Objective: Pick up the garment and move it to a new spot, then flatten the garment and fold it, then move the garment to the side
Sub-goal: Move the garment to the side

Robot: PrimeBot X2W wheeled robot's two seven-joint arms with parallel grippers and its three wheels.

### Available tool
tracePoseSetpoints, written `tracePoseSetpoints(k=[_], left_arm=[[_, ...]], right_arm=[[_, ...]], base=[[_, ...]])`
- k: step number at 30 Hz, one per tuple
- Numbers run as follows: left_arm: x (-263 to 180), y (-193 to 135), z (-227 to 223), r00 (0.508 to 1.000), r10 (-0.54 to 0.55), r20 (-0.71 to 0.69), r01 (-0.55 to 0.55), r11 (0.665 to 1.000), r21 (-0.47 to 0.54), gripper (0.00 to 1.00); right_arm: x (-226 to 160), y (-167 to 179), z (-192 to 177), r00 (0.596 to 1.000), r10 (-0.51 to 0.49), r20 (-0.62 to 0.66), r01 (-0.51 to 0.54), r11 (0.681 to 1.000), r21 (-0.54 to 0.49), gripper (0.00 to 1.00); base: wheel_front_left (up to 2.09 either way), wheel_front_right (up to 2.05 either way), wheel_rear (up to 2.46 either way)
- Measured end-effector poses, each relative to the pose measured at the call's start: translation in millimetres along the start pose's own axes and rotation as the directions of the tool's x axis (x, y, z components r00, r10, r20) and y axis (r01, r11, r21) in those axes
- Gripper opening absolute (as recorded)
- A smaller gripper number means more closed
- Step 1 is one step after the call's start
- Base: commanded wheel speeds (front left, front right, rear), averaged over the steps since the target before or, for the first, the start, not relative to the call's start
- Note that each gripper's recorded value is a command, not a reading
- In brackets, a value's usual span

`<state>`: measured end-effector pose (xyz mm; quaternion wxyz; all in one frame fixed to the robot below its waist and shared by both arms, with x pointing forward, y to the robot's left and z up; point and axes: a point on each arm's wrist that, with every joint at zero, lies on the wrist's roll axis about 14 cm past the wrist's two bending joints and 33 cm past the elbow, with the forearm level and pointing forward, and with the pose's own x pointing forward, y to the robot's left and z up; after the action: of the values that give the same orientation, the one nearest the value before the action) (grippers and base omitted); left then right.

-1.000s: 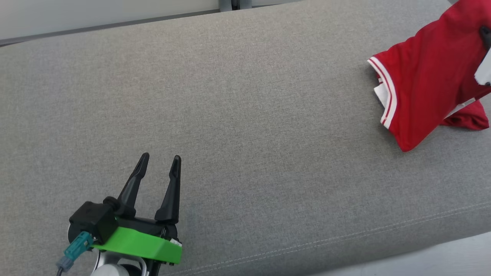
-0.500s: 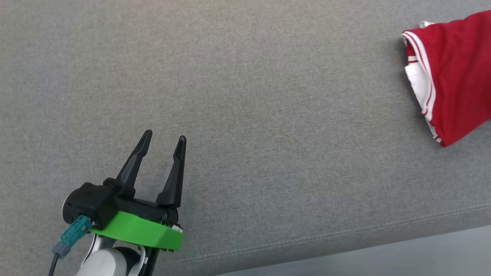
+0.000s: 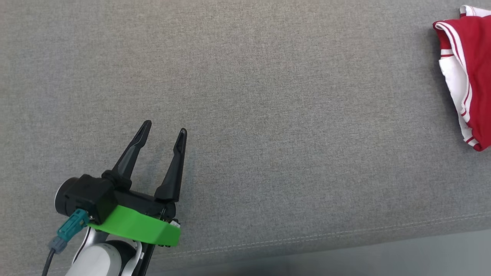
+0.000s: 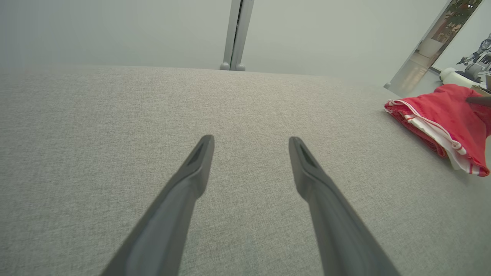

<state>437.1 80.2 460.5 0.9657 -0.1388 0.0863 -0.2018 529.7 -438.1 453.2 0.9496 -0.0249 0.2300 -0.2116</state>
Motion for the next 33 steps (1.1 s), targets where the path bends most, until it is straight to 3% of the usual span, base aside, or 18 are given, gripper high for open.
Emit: tracePoseSetpoints(k=[1,3,4,17,26,33], left_arm=[[0.6,0.1,-1.4,1.000,-0.001,-0.006,0.001,1.000,-0.001,1.00],[2.0,-0.1,-4.1,1.000,-0.006,-0.014,0.006,1.000,-0.002,1.00],[2.7,-1.1,-5.6,1.000,-0.010,-0.019,0.010,1.000,-0.005,1.00],[9.5,-8.5,-9.9,0.999,-0.034,-0.036,0.034,0.999,-0.015,1.00],[8.0,-23.2,8.1,0.999,-0.035,0.020,0.037,0.996,-0.085,1.00],[-2.1,-25.2,28.4,0.997,0.002,0.078,0.003,0.997,-0.073,1.00]], right_arm=[[1.0,-1.8,-1.7,1.000,-0.007,-0.001,0.007,1.000,-0.003,0.00],[2.2,-8.1,-3.3,1.000,-0.025,0.006,0.025,1.000,-0.014,0.84],[2.0,-12.7,-4.2,0.999,-0.036,0.008,0.036,0.999,-0.022,1.00],[-7.0,-25.3,-11.2,0.997,-0.065,0.032,0.067,0.994,-0.084,1.00],[-26.4,11.3,40.2,0.985,0.039,0.168,-0.019,0.993,-0.119,1.00],[-58.7,44.2,83.6,0.943,0.143,0.302,-0.110,0.986,-0.124,1.00]], base=[[0.00,0.00,0.00],[0.00,0.00,0.00],[0.00,0.00,0.00],[0.00,0.00,0.00],[0.00,0.00,0.00],[0.00,0.00,0.00]])
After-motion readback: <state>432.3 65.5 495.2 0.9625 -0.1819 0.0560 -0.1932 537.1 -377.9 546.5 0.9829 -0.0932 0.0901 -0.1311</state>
